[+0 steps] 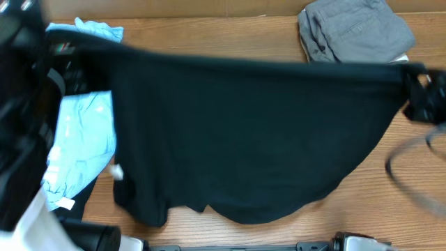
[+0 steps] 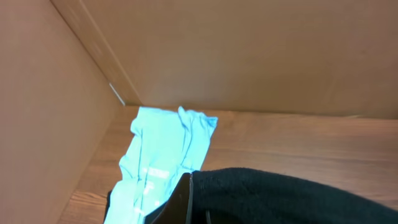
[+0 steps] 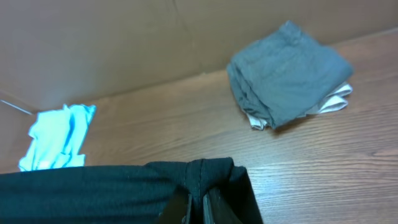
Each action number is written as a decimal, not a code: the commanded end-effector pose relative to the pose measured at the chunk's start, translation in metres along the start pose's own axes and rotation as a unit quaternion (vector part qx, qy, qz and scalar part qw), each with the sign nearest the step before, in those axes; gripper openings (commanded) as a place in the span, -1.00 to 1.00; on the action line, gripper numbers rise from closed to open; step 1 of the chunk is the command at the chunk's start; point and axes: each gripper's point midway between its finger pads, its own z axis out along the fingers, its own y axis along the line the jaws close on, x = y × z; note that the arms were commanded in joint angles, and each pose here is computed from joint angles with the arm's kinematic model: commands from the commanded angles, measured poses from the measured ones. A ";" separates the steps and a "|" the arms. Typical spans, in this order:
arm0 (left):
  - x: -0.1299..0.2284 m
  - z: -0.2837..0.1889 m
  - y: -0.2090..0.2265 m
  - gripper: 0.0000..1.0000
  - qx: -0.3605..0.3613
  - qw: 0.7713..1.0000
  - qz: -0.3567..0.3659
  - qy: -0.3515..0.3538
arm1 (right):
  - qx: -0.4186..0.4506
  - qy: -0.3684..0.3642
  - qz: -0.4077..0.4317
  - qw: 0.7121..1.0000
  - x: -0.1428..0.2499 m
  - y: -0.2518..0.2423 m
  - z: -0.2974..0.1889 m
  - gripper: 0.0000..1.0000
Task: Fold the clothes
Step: 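Lift the black shirt with both grippers and shake it out in the air, then lay the black shirt flat mid-table with both grippers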
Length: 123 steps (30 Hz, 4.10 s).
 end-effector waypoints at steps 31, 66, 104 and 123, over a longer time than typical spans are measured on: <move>-0.090 0.231 0.018 -0.92 -0.042 0.991 -0.006 -0.129 | -0.039 -0.124 -0.038 0.991 -0.146 -0.029 0.261 -0.93; 0.211 0.141 0.003 -0.91 -0.008 0.899 -0.011 0.437 | 0.075 0.282 0.072 0.954 0.067 -0.065 0.194 -0.92; 0.364 0.045 -0.040 -0.91 0.043 0.837 -0.114 0.534 | 0.179 0.451 0.242 0.840 0.290 -0.099 0.113 -0.92; 0.361 0.042 -0.041 -0.92 0.019 0.869 -0.164 0.467 | 0.193 0.383 0.275 0.860 0.280 -0.096 0.095 -0.92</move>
